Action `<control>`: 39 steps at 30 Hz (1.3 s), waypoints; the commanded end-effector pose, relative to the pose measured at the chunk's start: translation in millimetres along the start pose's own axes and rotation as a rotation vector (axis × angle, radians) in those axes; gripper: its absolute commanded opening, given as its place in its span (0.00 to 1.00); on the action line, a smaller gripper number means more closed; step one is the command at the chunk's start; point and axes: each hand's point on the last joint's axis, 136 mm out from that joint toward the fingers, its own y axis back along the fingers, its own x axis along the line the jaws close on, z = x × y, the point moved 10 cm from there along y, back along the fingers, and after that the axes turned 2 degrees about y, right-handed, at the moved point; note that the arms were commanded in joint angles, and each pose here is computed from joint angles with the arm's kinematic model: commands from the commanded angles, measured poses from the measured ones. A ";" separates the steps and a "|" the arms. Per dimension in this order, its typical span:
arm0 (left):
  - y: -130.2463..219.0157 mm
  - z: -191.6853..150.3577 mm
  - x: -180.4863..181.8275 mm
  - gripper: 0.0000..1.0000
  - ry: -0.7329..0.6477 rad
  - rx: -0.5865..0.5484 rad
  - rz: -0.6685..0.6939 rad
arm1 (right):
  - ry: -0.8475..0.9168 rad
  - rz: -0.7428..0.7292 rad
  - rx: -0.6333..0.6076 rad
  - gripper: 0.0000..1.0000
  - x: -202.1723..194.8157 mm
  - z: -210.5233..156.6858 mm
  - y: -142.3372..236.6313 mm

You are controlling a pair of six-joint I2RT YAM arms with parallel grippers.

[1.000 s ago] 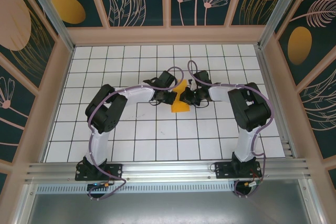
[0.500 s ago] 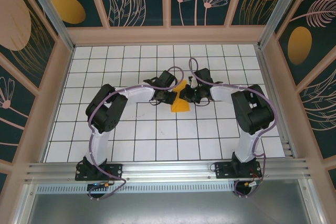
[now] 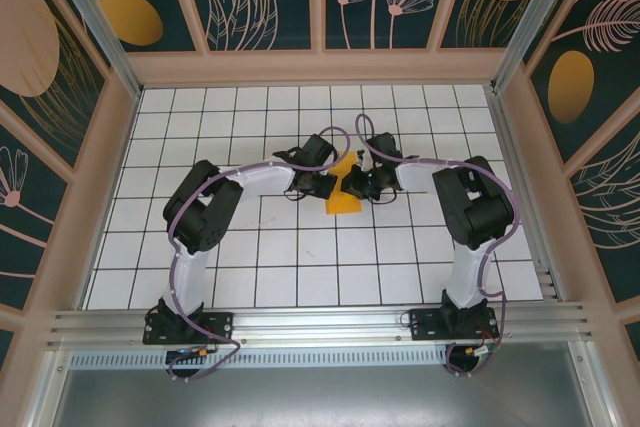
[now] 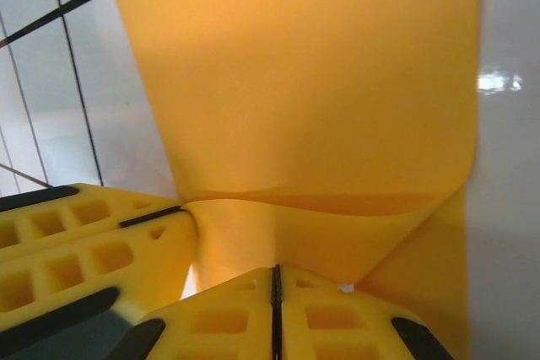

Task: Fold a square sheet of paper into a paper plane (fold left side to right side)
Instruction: Fold the triangle a second time at the center of the table.

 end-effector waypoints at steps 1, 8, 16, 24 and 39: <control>-8.0 -3.0 6.7 0.00 -0.005 0.033 0.037 | 0.007 -0.061 0.024 0.11 -6.2 -3.6 -5.7; 4.9 5.4 5.1 0.03 -0.005 -0.001 0.053 | -0.023 -0.124 0.062 0.11 -21.1 -14.3 -11.8; 50.2 18.7 -2.0 0.34 0.002 -0.095 0.043 | -0.053 -0.140 0.077 0.11 -34.3 -27.8 -13.9; 92.6 -7.6 -15.4 0.41 0.032 -0.146 -0.241 | -0.045 -0.107 0.055 0.11 -26.5 -22.1 -10.5; 36.6 -27.1 -42.8 0.41 0.069 -0.009 -0.466 | -0.043 -0.100 0.054 0.11 -24.2 -22.2 -8.8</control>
